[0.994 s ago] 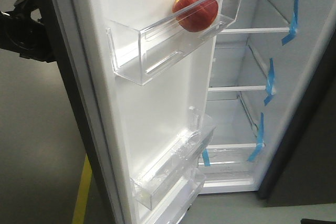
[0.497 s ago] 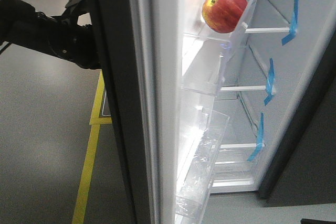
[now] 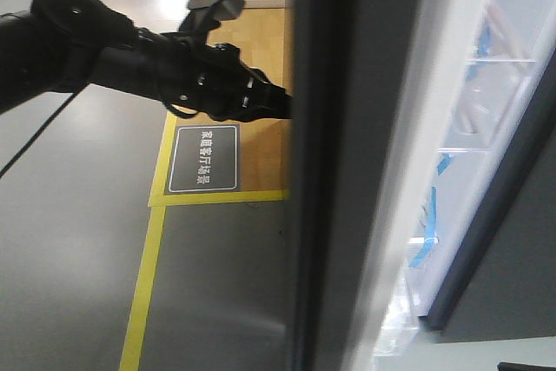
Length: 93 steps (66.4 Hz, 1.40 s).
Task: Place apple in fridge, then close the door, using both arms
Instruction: 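Push the refrigerator door closed with the left gripper, then press the left gripper against the door until it shuts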
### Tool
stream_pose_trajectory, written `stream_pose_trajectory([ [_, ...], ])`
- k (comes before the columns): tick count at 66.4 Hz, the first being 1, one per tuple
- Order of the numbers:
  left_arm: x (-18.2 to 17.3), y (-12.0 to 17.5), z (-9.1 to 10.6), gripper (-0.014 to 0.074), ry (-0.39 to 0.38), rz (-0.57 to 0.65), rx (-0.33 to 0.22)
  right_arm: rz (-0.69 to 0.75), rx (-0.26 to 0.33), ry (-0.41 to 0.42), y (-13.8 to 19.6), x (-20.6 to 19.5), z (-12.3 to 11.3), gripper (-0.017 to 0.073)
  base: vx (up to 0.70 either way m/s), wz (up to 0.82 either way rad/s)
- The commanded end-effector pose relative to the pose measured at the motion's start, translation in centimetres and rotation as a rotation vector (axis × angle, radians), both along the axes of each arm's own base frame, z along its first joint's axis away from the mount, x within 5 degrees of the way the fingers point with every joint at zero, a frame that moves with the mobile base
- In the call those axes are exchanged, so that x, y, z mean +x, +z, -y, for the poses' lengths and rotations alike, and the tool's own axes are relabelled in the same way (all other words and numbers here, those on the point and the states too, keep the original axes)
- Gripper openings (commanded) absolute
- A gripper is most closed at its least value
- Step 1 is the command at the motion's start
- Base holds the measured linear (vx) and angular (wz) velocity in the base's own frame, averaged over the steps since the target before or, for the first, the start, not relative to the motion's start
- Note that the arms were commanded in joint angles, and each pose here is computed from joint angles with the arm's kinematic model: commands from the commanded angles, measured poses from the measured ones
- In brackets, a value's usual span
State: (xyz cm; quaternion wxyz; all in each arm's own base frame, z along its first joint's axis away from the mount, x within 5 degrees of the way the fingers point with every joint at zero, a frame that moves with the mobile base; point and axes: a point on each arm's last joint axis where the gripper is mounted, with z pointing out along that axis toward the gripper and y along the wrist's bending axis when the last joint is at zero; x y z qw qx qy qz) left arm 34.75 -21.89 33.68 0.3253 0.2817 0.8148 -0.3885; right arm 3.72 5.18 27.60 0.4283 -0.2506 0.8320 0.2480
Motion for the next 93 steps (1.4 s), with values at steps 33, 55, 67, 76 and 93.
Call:
stream_pose_trajectory([
  [33,-4.0,3.1,6.5,-0.0006,-0.092,0.208,-0.121,0.049,0.044,-0.020,1.1,0.4,-0.1,0.0452,0.00,0.00],
  [55,-4.0,3.0,6.5,-0.0006,-0.098,0.205,-0.119,0.049,0.044,-0.020,1.1,0.4,-0.1,0.0452,0.00,0.00],
  [67,-4.4,3.0,6.2,-0.0006,-0.133,0.229,-0.055,0.049,0.044,-0.020,1.1,0.4,-0.1,0.0452,0.00,0.00],
  [76,-4.7,3.4,5.0,-0.0006,-0.079,0.222,0.049,0.049,0.044,-0.020,1.1,0.4,-0.1,0.0452,0.00,0.00],
  [93,-8.2,5.0,1.9,-0.0006,0.110,0.363,0.142,0.048,0.044,-0.019,1.1,0.3,-0.1,0.0452,0.00,0.00],
])
